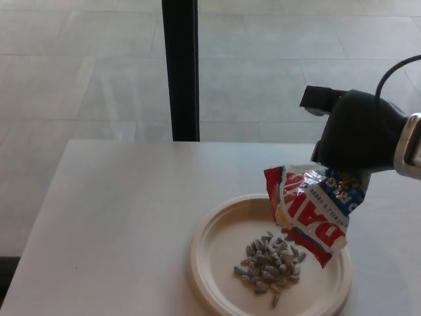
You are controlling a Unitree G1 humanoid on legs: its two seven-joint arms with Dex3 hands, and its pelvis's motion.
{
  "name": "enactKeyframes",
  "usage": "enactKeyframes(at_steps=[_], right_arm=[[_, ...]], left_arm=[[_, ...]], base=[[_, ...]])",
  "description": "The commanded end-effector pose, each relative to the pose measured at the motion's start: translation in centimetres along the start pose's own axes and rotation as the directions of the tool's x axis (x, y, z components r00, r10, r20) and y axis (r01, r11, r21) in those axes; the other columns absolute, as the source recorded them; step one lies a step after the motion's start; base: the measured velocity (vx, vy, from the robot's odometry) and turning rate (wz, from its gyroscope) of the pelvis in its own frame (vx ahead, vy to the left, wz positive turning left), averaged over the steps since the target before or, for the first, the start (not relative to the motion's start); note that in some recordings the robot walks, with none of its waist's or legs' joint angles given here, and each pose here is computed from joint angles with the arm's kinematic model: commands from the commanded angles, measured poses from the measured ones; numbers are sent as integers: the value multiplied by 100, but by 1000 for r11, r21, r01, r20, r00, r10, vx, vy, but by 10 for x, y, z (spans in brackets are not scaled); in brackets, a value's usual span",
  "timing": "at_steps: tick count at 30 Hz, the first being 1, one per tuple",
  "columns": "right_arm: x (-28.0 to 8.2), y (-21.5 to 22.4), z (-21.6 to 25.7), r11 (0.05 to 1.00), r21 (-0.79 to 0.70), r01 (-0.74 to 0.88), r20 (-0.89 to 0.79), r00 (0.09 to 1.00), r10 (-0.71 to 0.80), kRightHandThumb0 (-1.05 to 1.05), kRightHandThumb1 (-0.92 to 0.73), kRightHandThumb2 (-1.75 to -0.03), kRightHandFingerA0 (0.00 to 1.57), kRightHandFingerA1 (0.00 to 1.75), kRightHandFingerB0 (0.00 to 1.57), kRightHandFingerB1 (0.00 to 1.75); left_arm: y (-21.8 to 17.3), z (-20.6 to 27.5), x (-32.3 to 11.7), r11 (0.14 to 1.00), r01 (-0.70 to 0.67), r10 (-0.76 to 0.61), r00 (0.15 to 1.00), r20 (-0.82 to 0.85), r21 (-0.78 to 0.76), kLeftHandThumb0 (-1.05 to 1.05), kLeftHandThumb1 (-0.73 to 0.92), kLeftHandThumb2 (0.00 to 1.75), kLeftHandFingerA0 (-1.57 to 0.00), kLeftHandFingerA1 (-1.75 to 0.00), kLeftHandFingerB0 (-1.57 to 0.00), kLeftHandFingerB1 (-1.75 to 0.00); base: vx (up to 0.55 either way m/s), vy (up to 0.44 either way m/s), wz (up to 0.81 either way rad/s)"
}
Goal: The robot uses its right hand to pick up a bag of sunflower seeds kept in the middle of the desk and tilts it over a plate kept next to it to pour out a few seeds and then puts the bag of seeds back on the desk
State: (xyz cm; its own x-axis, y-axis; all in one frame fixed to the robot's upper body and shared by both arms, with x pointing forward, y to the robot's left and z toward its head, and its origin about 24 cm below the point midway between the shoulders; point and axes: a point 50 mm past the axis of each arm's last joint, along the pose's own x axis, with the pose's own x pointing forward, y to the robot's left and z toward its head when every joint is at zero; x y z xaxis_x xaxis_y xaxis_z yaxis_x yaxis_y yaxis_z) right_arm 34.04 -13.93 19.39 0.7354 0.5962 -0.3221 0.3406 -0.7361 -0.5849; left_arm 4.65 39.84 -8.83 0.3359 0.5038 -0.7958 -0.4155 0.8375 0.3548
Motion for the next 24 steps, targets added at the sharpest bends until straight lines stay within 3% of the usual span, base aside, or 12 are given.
enactKeyframes(at_steps=[1,3,6,8,13,14,16,18,19,20,23,24], right_arm=[[-3,1,-4,998,19,-64,-47,997,65,-36,-61,-85,99,111,86,64],[-2,1,-4,997,35,-67,-45,997,69,-33,-60,-88,96,83,85,53],[-3,6,-1,989,144,-14,-51,998,21,-33,-61,-86,101,106,81,53],[-4,9,1,981,192,16,-65,998,-3,-35,-61,-90,99,150,86,73],[-10,25,10,921,385,63,-100,995,-27,-31,-61,-92,97,148,89,88],[-13,36,15,874,480,79,-126,992,-21,-25,-62,-96,93,173,84,115],[-15,41,17,852,509,124,-151,987,-53,-25,-59,-97,93,175,86,124],[-19,50,22,808,569,150,-183,982,-53,-28,-63,-86,94,175,86,111],[-22,57,26,784,603,146,-194,980,-33,-27,-67,-87,87,174,82,120],[-29,73,36,722,677,145,-226,974,16,-26,-64,-88,91,173,83,134],[-33,80,41,698,701,145,-241,970,41,-19,-60,-89,103,173,79,143],[-36,87,46,674,723,153,-256,965,56,-23,-63,-89,83,175,73,155]], left_arm=[[9,2,-2,1000,-14,14,1000,-2,-12,-88,86,66,-40,-61,-36,-41],[9,2,-2,1000,-11,11,1000,-1,-15,-90,86,66,-41,-62,-35,-42],[9,3,-2,1000,-9,9,1000,1,30,-88,89,66,-41,-60,-35,-41],[10,3,-2,999,-20,20,1000,3,46,-89,88,67,-43,-58,-36,-39],[10,-3,-3,1000,-13,14,1000,-20,19,-88,88,66,-42,-57,-35,-39],[10,-3,-3,999,-14,15,1000,-18,34,-88,88,67,-42,-58,-36,-40],[9,-3,-2,1000,-18,18,1000,-22,13,-87,88,66,-43,-59,-37,-40],[9,-4,-2,1000,-19,20,1000,-21,21,-88,88,66,-42,-59,-37,-40],[9,-4,-2,999,-23,24,999,-22,23,-82,67,109,-41,-66,-32,-54],[10,-5,-3,999,-23,24,999,-22,33,-87,88,67,-41,-60,-36,-42],[10,-8,-4,999,-22,24,999,-27,42,-87,89,67,-42,-58,-36,-41],[10,-9,-4,999,-25,26,999,-29,36,-88,87,66,-44,-60,-38,-41]], base=[[0,0,0],[0,0,0],[0,0,0],[0,0,0],[0,0,0],[0,0,0],[0,0,0],[0,0,0],[0,0,0],[0,0,0],[0,0,0],[0,0,0]])
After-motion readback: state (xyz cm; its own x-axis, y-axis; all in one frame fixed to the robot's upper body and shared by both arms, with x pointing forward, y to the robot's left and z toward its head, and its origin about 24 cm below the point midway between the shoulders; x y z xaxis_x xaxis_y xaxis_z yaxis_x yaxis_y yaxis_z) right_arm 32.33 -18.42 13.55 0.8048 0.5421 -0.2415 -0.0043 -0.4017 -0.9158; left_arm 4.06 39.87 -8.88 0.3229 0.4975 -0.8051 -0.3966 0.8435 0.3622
